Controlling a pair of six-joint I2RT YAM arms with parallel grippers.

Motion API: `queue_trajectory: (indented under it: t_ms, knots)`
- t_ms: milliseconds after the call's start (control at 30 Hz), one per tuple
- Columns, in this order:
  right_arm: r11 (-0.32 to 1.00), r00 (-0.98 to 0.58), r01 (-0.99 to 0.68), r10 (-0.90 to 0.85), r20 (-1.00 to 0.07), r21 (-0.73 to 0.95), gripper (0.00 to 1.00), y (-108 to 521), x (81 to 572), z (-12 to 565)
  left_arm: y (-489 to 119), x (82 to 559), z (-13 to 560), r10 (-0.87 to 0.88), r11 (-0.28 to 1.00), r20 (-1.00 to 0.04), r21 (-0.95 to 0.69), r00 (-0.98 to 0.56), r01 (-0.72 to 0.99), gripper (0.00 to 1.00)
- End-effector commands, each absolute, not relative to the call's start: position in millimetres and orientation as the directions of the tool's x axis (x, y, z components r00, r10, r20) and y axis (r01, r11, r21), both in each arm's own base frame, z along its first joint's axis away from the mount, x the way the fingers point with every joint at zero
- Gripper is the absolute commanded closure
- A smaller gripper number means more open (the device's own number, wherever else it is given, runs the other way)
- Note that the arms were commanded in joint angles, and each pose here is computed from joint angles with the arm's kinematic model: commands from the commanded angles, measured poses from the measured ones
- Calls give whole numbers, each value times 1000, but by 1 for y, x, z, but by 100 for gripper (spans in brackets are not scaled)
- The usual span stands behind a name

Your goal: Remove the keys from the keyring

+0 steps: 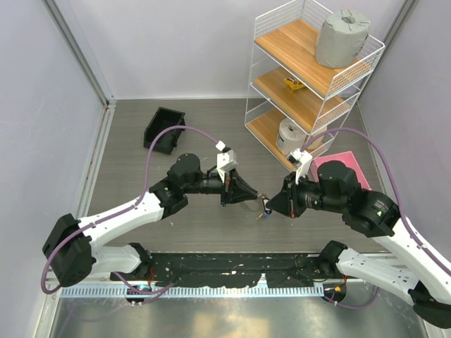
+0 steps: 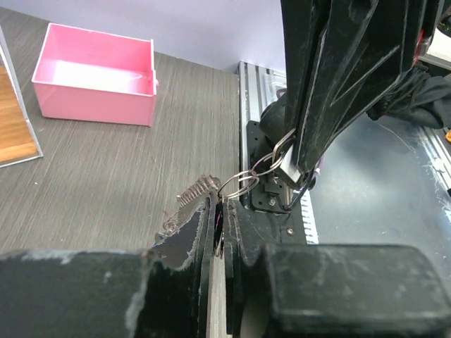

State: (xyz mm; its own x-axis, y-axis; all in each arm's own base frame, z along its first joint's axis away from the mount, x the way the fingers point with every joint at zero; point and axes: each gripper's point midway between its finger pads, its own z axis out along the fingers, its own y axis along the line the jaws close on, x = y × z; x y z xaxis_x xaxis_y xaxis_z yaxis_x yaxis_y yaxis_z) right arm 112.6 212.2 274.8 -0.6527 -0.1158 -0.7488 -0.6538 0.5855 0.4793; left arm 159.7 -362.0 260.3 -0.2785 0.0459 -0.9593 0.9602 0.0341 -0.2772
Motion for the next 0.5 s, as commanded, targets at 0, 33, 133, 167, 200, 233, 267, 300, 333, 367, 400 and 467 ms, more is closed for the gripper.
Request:
queue_trajectory:
  t_ms: [0,33,133,167,200,233,267,300,333,367,400,467]
  knots:
    - [543,-599,-697,-81,-797,469,95,212,108,317,-353,174,272,-8,92,-974,-224,-225,970,80]
    - [551,-601,-693,-85,-795,465,95,213,111,317,-352,173,272,-7,91,-977,-213,-213,973,77]
    - [554,-603,-691,-88,-793,463,95,216,115,322,-347,170,271,-4,88,-986,-168,-169,982,66]
    - [552,-603,-691,-86,-793,466,95,217,115,325,-346,167,270,3,83,-988,-153,-153,985,63]
    - [552,-603,-693,-91,-792,464,94,218,116,324,-344,166,272,4,78,-991,-134,-134,988,61]
    - [548,-603,-694,-90,-792,467,95,219,116,327,-343,165,273,9,70,-993,-114,-115,991,58]
    - [545,-606,-695,-95,-790,469,95,221,116,326,-342,164,275,11,66,-996,-90,-91,994,56]
    - [543,-606,-696,-94,-790,470,95,221,116,328,-341,163,277,14,62,-997,-72,-73,995,54]
    - [541,-607,-698,-98,-789,469,95,222,116,328,-340,163,280,16,60,-999,-48,-49,997,53]
    - [540,-608,-697,-98,-788,471,95,223,116,329,-339,163,282,18,60,-999,-32,-33,998,53]
    - [543,-611,-696,-104,-785,470,95,223,117,327,-339,163,283,21,58,-1000,-20,-21,998,52]
    - [540,-613,-697,-108,-782,472,95,223,116,328,-338,160,290,16,37,-1000,15,14,999,49]
